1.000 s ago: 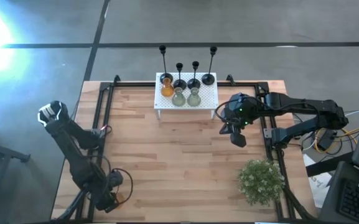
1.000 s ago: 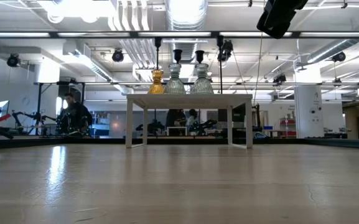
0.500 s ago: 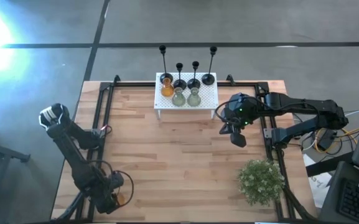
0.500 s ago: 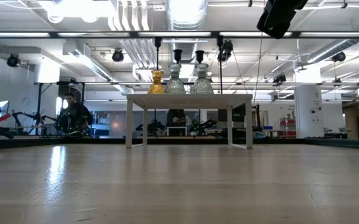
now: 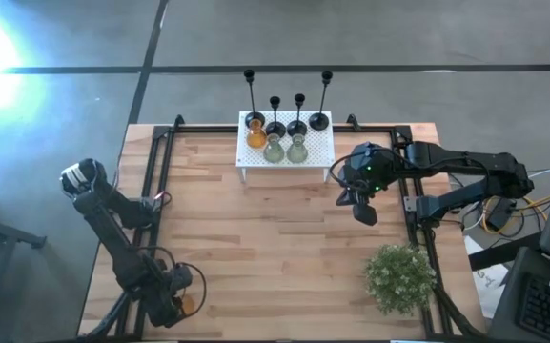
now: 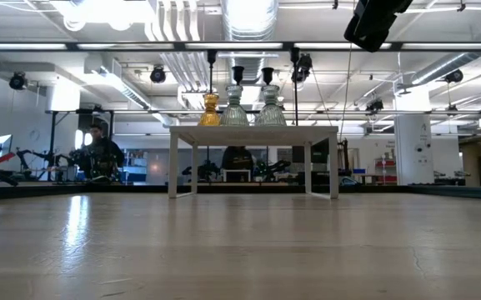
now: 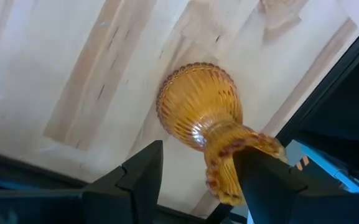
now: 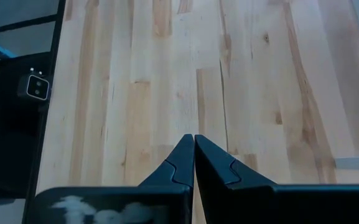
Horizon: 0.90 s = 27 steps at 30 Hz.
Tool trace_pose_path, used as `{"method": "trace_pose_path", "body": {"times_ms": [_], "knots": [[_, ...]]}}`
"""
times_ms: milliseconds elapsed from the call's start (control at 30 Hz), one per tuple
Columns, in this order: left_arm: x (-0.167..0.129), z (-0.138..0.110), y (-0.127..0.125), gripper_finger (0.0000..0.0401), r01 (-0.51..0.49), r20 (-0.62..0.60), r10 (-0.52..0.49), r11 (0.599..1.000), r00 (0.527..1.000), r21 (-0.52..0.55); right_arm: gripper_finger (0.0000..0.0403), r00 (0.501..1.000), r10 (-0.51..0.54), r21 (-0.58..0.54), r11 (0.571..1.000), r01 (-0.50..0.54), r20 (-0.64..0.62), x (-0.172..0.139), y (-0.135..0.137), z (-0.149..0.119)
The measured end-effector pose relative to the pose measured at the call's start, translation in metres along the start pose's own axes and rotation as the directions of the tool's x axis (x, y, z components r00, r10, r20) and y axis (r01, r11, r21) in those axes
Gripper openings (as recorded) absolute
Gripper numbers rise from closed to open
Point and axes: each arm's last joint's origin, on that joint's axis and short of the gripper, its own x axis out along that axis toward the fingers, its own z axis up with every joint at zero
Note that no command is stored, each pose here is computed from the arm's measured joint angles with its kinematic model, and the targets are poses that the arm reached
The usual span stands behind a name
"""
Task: Pick & Place candle stick holders
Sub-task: Put the yellow glass candle holder on the shelf
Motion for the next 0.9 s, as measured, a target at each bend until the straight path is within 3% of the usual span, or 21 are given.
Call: {"method": "trace_pose_path", "body": {"times_ms": [133,233,467,767,900], "knots": [[0.004,0.001,0.003,0.0195,0.012,-0.007,-0.011,0.999,1.000,0.040,0.0008,1.000,0.000,0.000,1.000,0.000,0.000,0.000,0.000,0.000],[0.004,0.002,0.004,0.0170,0.006,-0.007,-0.005,0.996,1.000,0.092,0.0008,1.000,0.000,-0.005,1.000,0.000,0.002,0.000,0.000,0.000],[0.001,0.011,0.006,0.0032,0.004,0.010,-0.006,0.979,1.000,0.202,0.0008,1.000,0.002,-0.027,1.000,-0.001,0.032,0.000,0.000,0.003],[-0.021,0.045,0.022,0.0033,-0.046,0.133,0.008,0.958,0.991,0.283,0.0008,0.998,0.005,-0.110,0.994,0.001,0.055,0.000,0.001,0.005],[-0.039,0.068,0.033,0.0033,-0.023,0.170,-0.034,0.946,0.985,0.324,0.0008,0.999,0.002,-0.157,0.988,0.005,0.048,0.002,0.000,0.004]]}}
